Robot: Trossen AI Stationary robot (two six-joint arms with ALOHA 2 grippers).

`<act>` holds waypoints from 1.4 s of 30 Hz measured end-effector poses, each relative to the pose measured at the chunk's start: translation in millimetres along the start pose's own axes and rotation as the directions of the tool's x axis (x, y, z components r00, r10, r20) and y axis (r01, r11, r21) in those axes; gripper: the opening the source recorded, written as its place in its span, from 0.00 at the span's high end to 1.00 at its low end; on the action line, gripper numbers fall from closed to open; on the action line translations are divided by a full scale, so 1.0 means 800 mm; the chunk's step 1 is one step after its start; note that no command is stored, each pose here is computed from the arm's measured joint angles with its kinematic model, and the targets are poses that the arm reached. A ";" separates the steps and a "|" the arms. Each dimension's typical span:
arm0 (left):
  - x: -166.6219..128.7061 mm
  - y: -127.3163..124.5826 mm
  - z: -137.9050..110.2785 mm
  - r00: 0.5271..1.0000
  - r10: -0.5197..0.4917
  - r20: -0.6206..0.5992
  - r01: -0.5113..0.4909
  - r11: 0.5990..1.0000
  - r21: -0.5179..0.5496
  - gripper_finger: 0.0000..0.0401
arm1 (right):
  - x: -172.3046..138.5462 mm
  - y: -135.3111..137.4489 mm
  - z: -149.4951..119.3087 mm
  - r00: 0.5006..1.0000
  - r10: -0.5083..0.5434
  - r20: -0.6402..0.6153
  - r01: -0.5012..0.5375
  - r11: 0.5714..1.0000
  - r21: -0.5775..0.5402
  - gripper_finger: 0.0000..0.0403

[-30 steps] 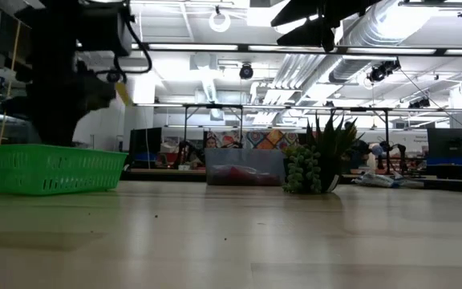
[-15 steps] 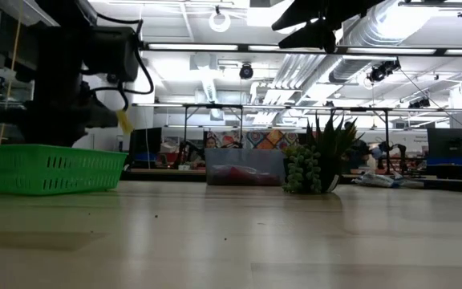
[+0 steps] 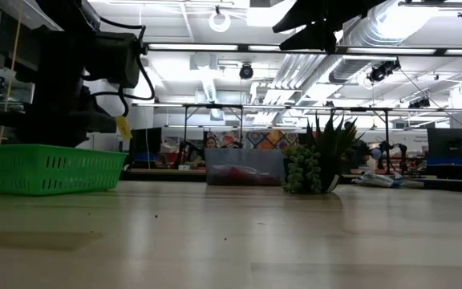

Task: Sort candy
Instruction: Put the white candy into the green bin

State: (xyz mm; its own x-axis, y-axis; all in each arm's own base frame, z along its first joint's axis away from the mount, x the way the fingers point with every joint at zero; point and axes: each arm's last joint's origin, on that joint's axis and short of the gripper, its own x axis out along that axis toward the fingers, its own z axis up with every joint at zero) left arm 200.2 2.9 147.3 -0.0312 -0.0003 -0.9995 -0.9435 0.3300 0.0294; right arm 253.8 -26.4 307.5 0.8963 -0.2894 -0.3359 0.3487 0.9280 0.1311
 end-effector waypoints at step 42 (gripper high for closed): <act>-0.271 -0.015 0.020 -0.280 -0.873 0.400 0.312 0.312 0.898 0.59 | 0.000 0.000 0.000 1.000 0.002 0.001 -0.002 0.999 0.049 0.39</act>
State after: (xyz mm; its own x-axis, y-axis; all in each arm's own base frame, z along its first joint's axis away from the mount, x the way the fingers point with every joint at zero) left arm 223.3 13.9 363.4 0.9641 0.0901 0.2500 -0.0079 0.9501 -0.3117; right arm 253.9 -26.2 307.7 0.8975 -0.2877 -0.3344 0.3598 0.9160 0.1776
